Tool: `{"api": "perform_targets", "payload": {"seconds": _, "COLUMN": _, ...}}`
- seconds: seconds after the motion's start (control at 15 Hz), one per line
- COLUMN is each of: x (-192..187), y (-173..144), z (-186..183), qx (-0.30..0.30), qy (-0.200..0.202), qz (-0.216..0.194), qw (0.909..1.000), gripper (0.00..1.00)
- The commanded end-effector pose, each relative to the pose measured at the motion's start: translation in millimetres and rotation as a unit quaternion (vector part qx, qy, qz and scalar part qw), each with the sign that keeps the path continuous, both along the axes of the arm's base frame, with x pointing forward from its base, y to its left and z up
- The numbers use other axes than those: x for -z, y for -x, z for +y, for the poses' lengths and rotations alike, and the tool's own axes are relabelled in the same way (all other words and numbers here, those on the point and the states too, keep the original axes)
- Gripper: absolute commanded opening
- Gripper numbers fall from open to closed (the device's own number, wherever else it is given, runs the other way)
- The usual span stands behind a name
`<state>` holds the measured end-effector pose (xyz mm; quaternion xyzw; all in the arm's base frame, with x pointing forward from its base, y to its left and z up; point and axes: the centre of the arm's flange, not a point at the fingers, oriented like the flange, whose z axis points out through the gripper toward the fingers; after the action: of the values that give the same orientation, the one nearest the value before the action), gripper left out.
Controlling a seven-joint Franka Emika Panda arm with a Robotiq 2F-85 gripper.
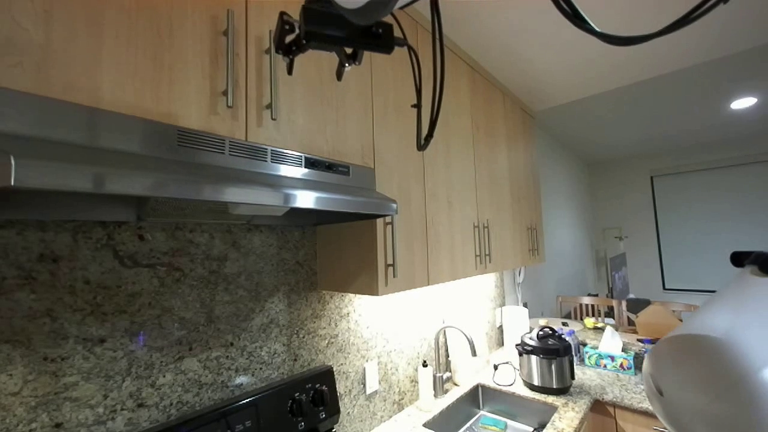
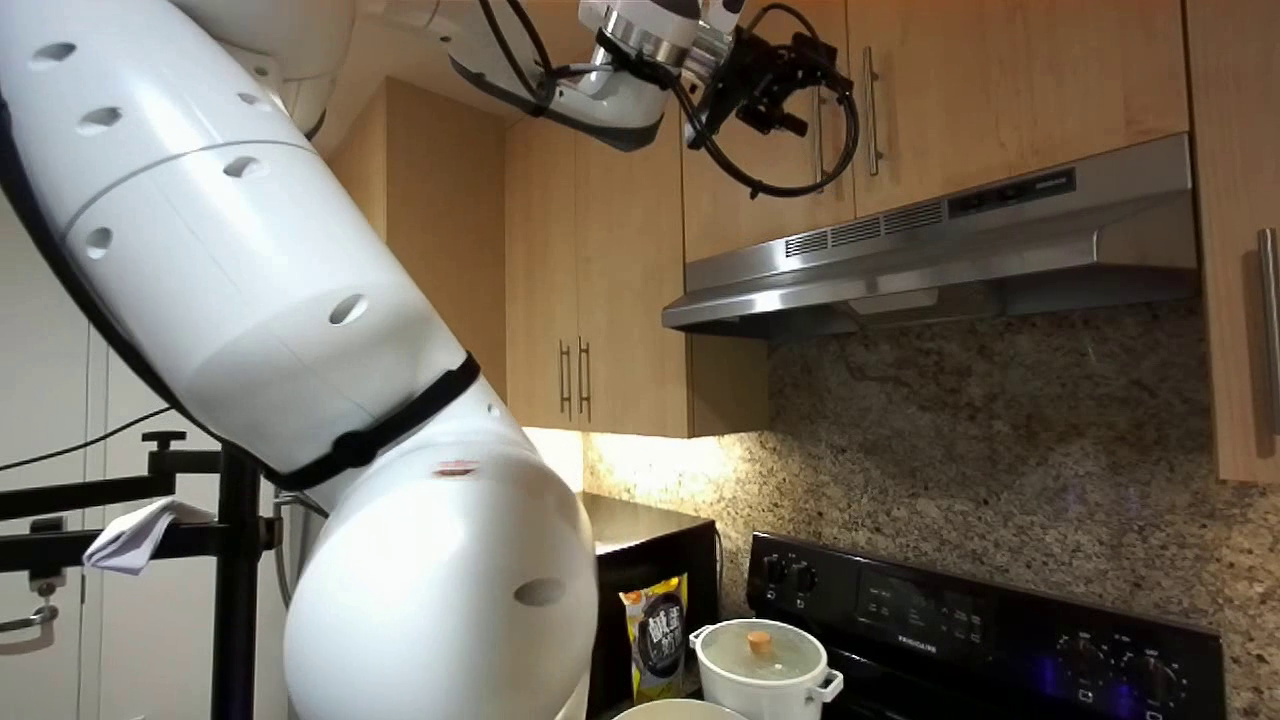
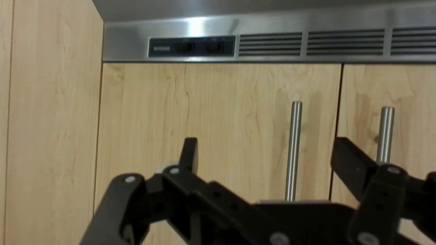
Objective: Open the middle right door of the cabinet
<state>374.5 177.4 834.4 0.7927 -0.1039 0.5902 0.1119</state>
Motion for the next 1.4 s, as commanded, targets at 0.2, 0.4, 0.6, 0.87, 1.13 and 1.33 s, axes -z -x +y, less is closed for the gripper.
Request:
{"api": "perform_targets", "payload": {"seconds": 0.2, "x": -25.8, "y": -18.1, "z": 29.6, "qx": 0.014, "qy": 0.004, "qz": -0.039, "qw": 0.9991, "gripper": 1.0}}
{"api": "perform_targets", "payload": {"seconds": 0.4, "x": -32.4, "y": -28.8, "z": 36.7, "qx": 0.006, "qy": -0.004, "qz": -0.032, "qw": 0.9995, "gripper": 1.0}}
{"api": "perform_targets", "payload": {"seconds": 0.6, "x": -34.0, "y": -31.6, "z": 35.0, "qx": 0.006, "qy": -0.005, "qz": -0.033, "qw": 0.9994, "gripper": 1.0}}
{"api": "perform_targets", "payload": {"seconds": 0.87, "x": -46.7, "y": -50.2, "z": 34.3, "qx": 0.015, "qy": 0.015, "qz": -0.037, "qw": 0.9991, "gripper": 1.0}}
{"api": "perform_targets", "payload": {"seconds": 1.13, "x": -60.8, "y": -70.0, "z": 26.4, "qx": 0.015, "qy": 0.02, "qz": -0.027, "qw": 0.9993, "gripper": 1.0}}
{"api": "perform_targets", "payload": {"seconds": 1.33, "x": -62.2, "y": -88.4, "z": 33.9, "qx": -0.004, "qy": 0.016, "qz": -0.008, "qw": 0.9998, "gripper": 1.0}}
